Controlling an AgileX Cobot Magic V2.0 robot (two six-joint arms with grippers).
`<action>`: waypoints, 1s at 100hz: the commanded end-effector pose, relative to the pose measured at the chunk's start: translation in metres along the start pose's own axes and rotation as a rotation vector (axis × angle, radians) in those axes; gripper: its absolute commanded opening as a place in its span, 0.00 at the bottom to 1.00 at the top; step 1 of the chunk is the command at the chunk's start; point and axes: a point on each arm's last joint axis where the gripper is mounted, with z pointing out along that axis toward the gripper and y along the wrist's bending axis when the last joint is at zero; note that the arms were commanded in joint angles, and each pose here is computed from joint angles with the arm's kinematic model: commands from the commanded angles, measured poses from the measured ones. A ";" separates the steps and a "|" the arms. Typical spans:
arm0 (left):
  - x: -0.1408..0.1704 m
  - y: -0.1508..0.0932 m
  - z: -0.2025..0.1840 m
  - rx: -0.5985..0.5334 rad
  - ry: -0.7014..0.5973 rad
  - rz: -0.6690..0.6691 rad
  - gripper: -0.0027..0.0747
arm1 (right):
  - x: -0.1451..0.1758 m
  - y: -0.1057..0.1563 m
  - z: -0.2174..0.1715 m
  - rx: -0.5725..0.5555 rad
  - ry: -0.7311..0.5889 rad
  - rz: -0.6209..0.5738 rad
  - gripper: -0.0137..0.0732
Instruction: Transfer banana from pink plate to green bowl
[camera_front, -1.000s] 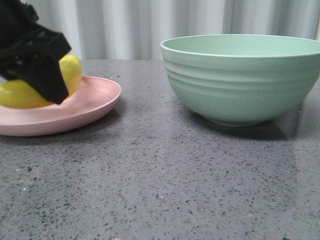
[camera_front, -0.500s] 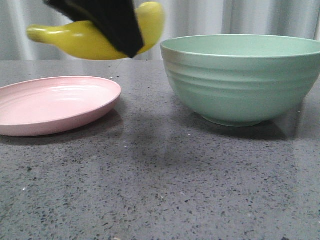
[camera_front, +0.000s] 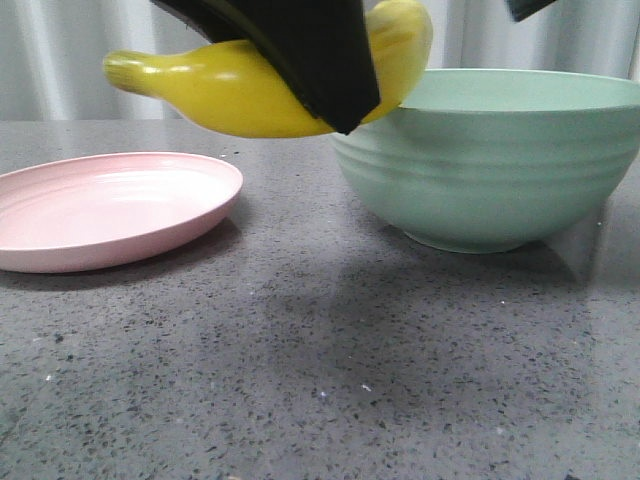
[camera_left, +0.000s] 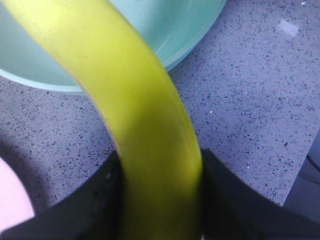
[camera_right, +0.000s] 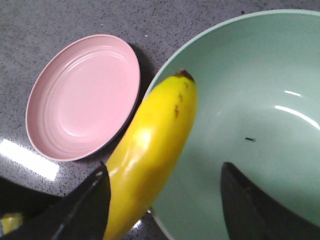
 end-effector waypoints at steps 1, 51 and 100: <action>-0.012 -0.005 -0.025 0.013 -0.131 -0.005 0.01 | -0.019 0.008 0.000 -0.039 -0.086 0.015 0.62; -0.014 -0.004 -0.025 0.012 -0.142 -0.005 0.01 | -0.025 0.006 0.039 -0.062 0.000 0.107 0.58; -0.010 -0.005 -0.028 0.017 -0.112 -0.006 0.17 | -0.023 0.008 0.039 -0.079 0.027 0.130 0.07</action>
